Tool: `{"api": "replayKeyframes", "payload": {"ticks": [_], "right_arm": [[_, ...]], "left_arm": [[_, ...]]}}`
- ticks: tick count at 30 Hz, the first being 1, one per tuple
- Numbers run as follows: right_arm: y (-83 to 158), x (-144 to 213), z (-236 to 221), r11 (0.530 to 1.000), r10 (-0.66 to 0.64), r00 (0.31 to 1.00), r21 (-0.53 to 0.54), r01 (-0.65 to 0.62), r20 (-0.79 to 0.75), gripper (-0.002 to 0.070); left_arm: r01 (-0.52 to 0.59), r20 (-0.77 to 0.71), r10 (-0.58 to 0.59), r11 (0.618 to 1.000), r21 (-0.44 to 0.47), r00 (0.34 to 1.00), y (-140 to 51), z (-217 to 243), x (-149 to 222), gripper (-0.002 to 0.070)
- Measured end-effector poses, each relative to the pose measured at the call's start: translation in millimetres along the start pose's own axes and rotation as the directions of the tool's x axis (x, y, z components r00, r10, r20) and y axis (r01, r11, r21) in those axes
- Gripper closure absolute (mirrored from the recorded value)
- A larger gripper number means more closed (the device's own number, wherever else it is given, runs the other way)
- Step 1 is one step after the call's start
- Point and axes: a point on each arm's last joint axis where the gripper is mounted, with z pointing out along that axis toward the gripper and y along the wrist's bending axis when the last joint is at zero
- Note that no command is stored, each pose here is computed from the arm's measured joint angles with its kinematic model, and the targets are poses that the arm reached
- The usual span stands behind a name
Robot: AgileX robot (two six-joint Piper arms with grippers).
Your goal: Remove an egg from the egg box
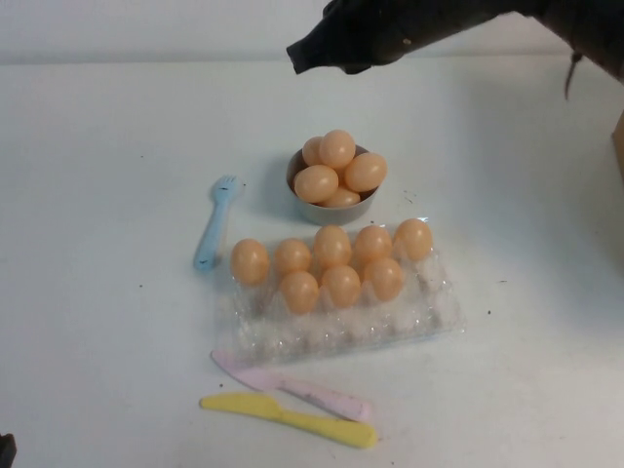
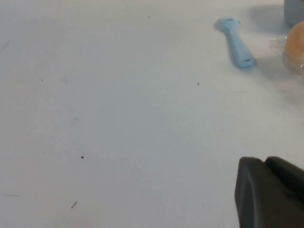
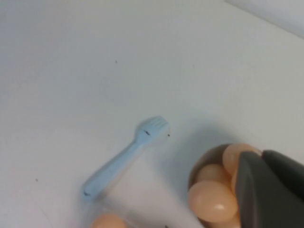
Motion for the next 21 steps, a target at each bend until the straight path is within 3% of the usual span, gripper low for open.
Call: {"api": "replayKeyframes", "payload": {"ticks": [4, 9, 16, 21], "right_arm": [[13, 23, -31, 1.000, 0.020, 0.988, -0.008, -0.019, 0.153, 0.0691], [16, 60, -105, 1.000, 0.006, 0.923, 0.013, -0.012, 0.385, 0.0691], [17, 109, -189, 0.998, -0.066, 0.863, 0.055, 0.044, 0.500, 0.0692], [18, 154, -225, 0.997, -0.076, 0.843, 0.062, 0.051, 0.532, 0.0692]], "left_arm": [[0.000, 0.000, 0.000, 1.000, 0.000, 1.000, 0.0, 0, 0, 0.0678], [0.000, 0.000, 0.000, 1.000, 0.000, 1.000, 0.0, 0, 0, 0.0678], [0.000, 0.000, 0.000, 1.000, 0.000, 1.000, 0.0, 0, 0, 0.0678], [0.000, 0.000, 0.000, 1.000, 0.000, 1.000, 0.0, 0, 0, 0.0678]]}}
